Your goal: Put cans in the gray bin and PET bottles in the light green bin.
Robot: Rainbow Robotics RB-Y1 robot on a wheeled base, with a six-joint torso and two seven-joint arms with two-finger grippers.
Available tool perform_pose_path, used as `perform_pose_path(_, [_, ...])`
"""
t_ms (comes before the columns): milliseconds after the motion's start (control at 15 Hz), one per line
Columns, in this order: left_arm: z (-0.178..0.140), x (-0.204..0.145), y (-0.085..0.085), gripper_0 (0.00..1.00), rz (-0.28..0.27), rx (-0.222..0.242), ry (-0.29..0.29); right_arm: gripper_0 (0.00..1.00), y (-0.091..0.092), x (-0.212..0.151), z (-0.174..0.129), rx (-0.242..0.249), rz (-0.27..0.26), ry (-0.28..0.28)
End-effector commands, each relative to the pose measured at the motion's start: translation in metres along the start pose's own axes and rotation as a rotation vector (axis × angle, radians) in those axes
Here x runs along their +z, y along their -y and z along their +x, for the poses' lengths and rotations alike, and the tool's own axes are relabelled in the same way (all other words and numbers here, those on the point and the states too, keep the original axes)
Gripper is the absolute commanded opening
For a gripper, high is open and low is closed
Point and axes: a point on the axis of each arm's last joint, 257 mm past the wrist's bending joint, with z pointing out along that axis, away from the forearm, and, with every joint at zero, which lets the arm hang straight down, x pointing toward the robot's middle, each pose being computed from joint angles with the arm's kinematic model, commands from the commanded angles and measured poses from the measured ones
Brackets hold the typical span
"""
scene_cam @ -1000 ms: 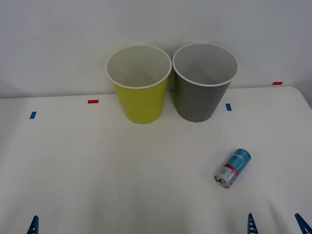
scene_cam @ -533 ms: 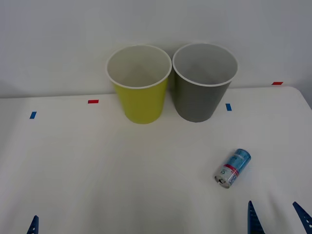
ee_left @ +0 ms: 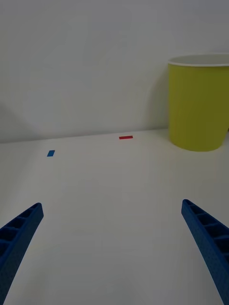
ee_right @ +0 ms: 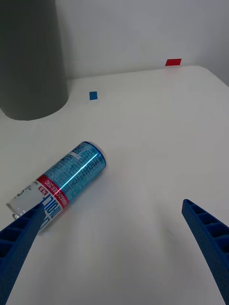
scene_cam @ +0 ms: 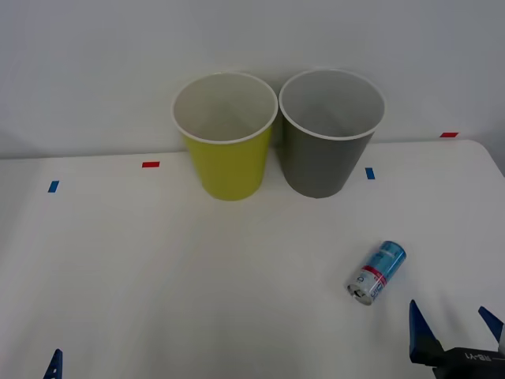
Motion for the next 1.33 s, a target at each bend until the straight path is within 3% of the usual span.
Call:
perform_pose_path(67, [0.000, 0.000, 0.000, 1.00, 0.000, 0.000, 0.000, 1.00, -0.004, 0.013, -0.021, 0.001, 0.002, -0.029])
perform_pose_path(400, [0.000, 0.000, 0.000, 1.00, 0.000, 0.000, 0.000, 1.00, -0.012, 0.024, -0.028, -0.012, -0.027, -0.099])
perform_pose_path(600, [0.000, 0.000, 0.000, 1.00, 0.000, 0.000, 0.000, 1.00, -0.013, 0.026, -0.028, 0.033, -0.038, -0.163])
perform_pose_path(800, [0.000, 0.000, 0.000, 1.00, 0.000, 0.000, 0.000, 1.00, -0.012, 0.026, -0.031, 0.118, -0.010, -0.260])
perform_pose_path(1067, [0.000, 0.000, 0.000, 1.00, 0.000, 0.000, 0.000, 1.00, -0.010, 0.033, -0.038, 0.183, 0.022, -0.320])
perform_pose_path(1333, [0.000, 0.000, 0.000, 1.00, 0.000, 0.000, 0.000, 1.00, -0.017, 0.038, -0.038, 0.297, 0.031, -0.407])
